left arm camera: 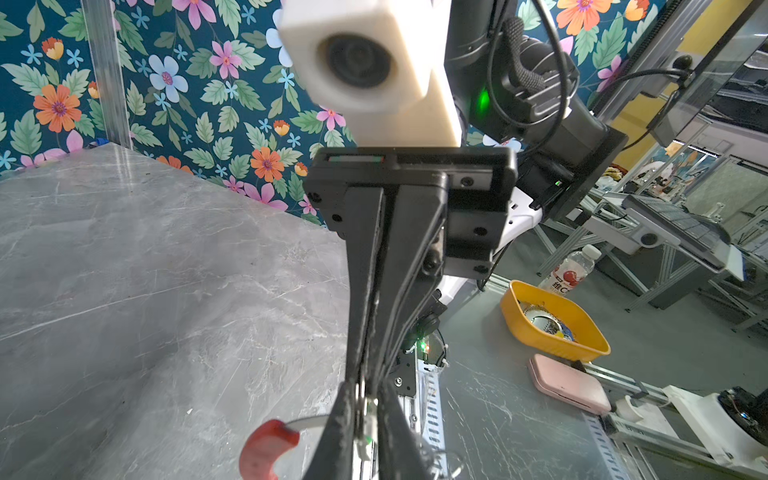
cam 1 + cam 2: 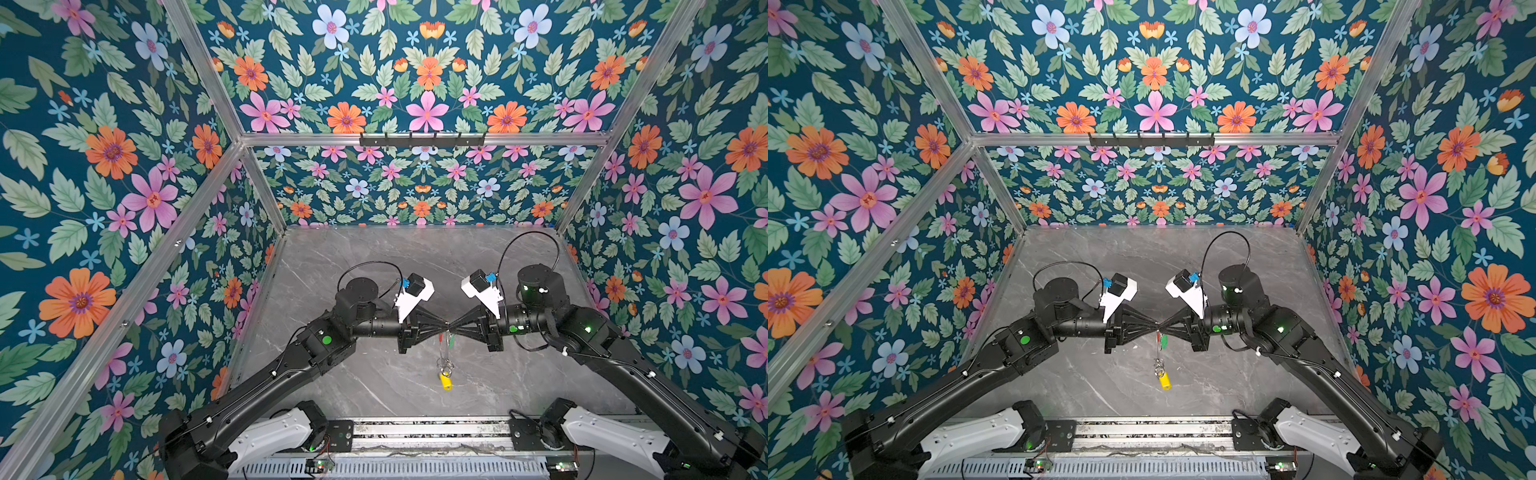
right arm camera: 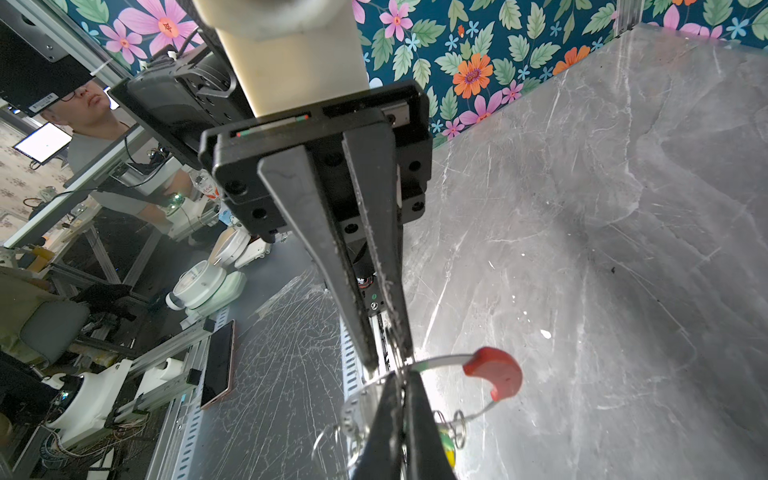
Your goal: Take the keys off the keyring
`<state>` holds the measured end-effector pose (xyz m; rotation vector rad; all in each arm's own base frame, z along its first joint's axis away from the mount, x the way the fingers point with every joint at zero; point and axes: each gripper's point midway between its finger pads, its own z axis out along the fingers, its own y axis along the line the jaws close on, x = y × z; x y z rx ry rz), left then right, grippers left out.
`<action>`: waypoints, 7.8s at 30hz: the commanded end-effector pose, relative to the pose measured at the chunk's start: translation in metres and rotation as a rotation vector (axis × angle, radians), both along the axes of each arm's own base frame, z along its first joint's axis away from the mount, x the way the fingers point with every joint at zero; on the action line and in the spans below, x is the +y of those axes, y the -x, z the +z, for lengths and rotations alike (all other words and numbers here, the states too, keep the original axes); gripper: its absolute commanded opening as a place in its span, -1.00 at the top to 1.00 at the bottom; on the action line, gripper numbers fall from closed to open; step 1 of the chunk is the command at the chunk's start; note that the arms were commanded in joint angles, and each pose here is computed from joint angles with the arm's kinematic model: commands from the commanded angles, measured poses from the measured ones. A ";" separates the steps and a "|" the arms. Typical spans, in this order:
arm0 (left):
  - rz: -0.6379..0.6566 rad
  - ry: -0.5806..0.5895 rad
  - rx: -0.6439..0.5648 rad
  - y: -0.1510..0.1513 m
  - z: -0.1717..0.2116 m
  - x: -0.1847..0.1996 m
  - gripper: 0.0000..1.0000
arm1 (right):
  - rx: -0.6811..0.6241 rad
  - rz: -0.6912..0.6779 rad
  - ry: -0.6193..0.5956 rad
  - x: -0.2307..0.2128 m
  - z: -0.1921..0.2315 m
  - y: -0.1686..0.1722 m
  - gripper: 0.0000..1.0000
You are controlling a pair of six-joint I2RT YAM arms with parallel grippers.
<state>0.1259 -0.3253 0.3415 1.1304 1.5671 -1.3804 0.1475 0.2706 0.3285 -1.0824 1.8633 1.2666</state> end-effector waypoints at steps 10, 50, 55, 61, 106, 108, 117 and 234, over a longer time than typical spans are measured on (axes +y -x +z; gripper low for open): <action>-0.048 0.040 -0.044 0.009 0.010 0.002 1.00 | -0.022 -0.008 -0.020 0.002 0.005 -0.004 1.00; 0.061 0.247 -0.053 0.001 0.032 0.014 1.00 | -0.208 -0.098 -0.328 -0.008 0.031 0.004 0.18; 0.059 0.268 -0.060 0.004 0.036 0.017 1.00 | -0.198 -0.092 -0.285 -0.001 0.018 0.003 0.09; 0.069 0.304 -0.062 0.005 0.043 0.021 1.00 | -0.217 -0.096 -0.236 0.008 0.004 0.005 -0.03; 0.036 0.388 -0.082 0.010 0.059 0.023 1.00 | -0.123 0.026 -0.220 0.028 -0.012 0.018 0.88; 0.034 0.383 -0.083 0.011 0.058 0.023 1.00 | -0.124 0.013 -0.217 0.026 -0.012 0.016 0.81; 0.048 0.368 -0.095 0.012 0.054 0.026 1.00 | -0.241 -0.062 -0.198 0.000 0.016 0.022 0.05; 0.096 0.235 -0.045 -0.001 0.031 0.019 1.00 | -0.224 -0.095 -0.132 0.007 0.037 0.005 0.13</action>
